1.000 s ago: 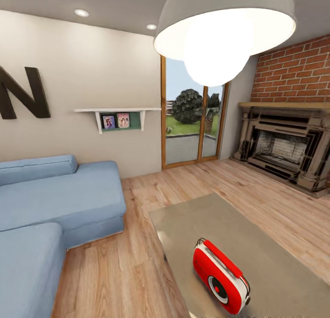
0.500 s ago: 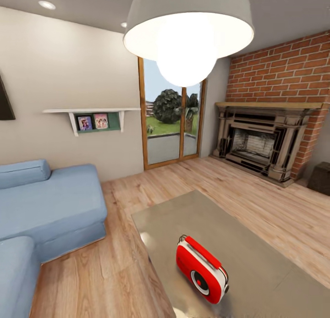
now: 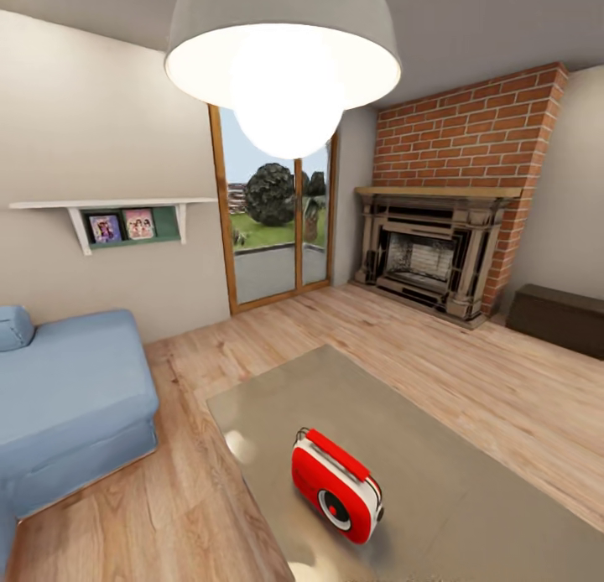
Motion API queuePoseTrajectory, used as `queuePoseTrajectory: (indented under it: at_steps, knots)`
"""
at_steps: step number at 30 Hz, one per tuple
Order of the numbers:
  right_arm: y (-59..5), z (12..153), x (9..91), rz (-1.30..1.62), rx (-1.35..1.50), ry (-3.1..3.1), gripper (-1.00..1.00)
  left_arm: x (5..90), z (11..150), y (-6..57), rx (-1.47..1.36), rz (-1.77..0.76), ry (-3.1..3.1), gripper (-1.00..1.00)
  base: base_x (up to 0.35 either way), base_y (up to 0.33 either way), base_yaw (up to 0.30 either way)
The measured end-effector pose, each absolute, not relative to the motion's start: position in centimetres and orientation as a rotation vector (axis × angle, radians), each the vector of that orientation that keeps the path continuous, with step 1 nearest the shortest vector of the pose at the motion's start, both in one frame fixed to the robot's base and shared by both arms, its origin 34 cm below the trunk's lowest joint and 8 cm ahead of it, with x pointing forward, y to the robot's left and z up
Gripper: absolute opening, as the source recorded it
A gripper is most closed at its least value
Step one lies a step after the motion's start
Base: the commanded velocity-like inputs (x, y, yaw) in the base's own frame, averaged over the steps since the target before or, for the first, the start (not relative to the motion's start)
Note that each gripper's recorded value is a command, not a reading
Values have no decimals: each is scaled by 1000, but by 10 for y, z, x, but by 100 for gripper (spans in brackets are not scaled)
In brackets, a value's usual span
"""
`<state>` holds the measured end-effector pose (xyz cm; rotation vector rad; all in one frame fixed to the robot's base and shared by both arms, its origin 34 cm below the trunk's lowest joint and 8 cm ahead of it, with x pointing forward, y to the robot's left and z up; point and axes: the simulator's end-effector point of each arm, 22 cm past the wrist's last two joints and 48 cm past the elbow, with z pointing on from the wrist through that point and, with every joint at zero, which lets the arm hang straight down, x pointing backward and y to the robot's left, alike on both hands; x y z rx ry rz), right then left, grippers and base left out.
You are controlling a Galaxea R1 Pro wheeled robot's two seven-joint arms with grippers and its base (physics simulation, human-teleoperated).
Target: Turn on the radio receiver that's on the table in the living room.
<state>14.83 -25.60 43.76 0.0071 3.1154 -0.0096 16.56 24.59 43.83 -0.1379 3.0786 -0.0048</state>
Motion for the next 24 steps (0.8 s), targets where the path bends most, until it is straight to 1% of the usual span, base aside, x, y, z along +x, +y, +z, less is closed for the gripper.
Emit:
queuePoseTrajectory:
  at_steps: [5, 8, 24]
  knots:
    - [-256, 438, 148, -10, 7, 3115, 100, 166, 438, 246, -138, -5, 3078, 100, 0, 0, -279]
    - [-256, 438, 148, -10, 7, 3115, 100, 166, 438, 246, -138, -5, 3079, 100, 0, 0, -163]
    - [-256, 438, 148, -10, 7, 3115, 100, 166, 438, 246, -137, -5, 3078, 100, 0, 0, -11]
